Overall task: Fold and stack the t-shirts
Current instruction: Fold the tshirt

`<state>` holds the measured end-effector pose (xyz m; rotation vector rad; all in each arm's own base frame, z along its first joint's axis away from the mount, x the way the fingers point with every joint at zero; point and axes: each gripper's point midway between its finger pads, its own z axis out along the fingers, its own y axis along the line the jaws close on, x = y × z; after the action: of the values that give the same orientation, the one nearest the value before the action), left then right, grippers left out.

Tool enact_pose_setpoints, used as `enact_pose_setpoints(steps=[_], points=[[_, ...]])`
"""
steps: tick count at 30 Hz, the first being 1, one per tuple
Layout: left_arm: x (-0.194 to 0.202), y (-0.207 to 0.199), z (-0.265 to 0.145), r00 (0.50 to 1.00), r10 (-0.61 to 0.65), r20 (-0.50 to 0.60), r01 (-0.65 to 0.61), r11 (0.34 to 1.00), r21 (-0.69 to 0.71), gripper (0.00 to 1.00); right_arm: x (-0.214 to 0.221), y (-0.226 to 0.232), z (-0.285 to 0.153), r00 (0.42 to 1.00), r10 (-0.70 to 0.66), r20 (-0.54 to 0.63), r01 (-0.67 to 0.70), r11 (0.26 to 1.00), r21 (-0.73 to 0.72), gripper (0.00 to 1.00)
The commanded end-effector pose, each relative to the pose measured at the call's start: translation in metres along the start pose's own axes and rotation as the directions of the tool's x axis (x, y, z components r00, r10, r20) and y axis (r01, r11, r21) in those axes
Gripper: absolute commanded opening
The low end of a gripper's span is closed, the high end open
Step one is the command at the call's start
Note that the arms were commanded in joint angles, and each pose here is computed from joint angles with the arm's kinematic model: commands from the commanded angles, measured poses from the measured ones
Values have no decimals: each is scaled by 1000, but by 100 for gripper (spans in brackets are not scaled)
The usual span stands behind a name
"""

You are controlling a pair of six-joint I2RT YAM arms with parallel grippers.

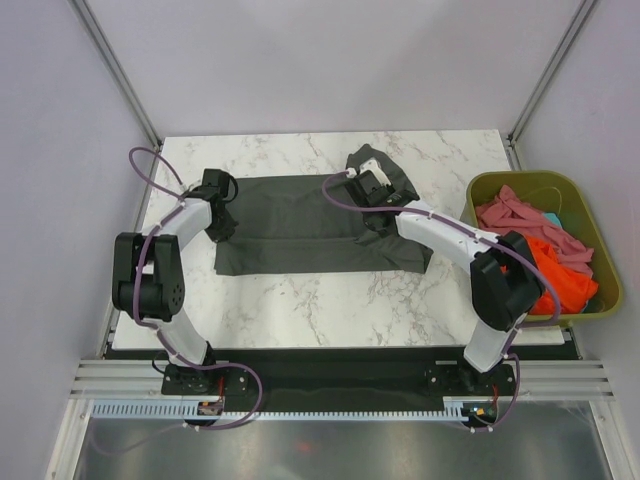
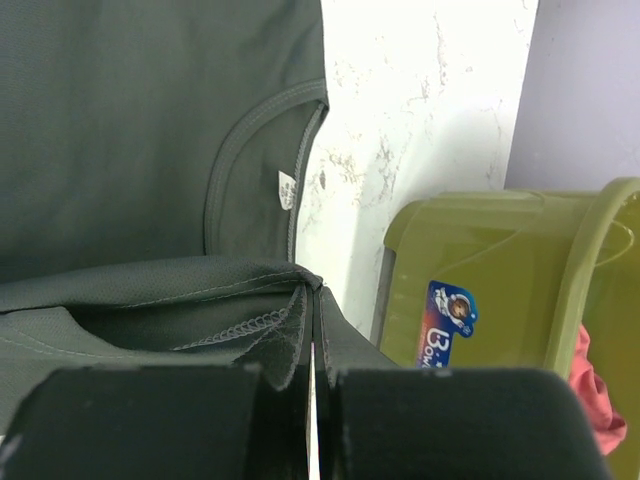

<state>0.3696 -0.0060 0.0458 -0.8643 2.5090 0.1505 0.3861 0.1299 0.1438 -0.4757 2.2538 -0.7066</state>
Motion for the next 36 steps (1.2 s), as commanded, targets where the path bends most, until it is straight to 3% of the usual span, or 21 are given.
enact_pose_setpoints(steps=[1,9,14,18,20,23,29,36], points=[[-22,-5,-3,997,21,69,-21,1000,-9,15,-19,1,4,999,15,45,-15,1000,-6,0],[-27,-6,-7,996,19,85,-19,1000,-4,29,-31,9,18,999,-6,53,5,1000,12,0],[-33,1,-21,993,25,119,-24,1000,-10,32,-36,-1,29,999,33,40,-36,997,73,4],[-35,13,-45,986,18,166,-20,1000,8,36,-36,-19,29,998,53,-25,-50,990,130,19],[-24,18,-51,988,27,153,-32,999,27,38,-48,-30,15,986,166,-19,-161,977,141,25],[-17,18,-67,988,2,158,-17,995,95,40,-42,-36,-14,969,234,-75,-230,972,57,37],[29,27,-55,999,-9,34,5,992,128,41,16,-2,-45,894,381,-237,-416,901,-123,41],[59,31,-41,998,-44,-45,50,990,131,43,77,12,-44,837,431,-337,-493,861,-123,42]])
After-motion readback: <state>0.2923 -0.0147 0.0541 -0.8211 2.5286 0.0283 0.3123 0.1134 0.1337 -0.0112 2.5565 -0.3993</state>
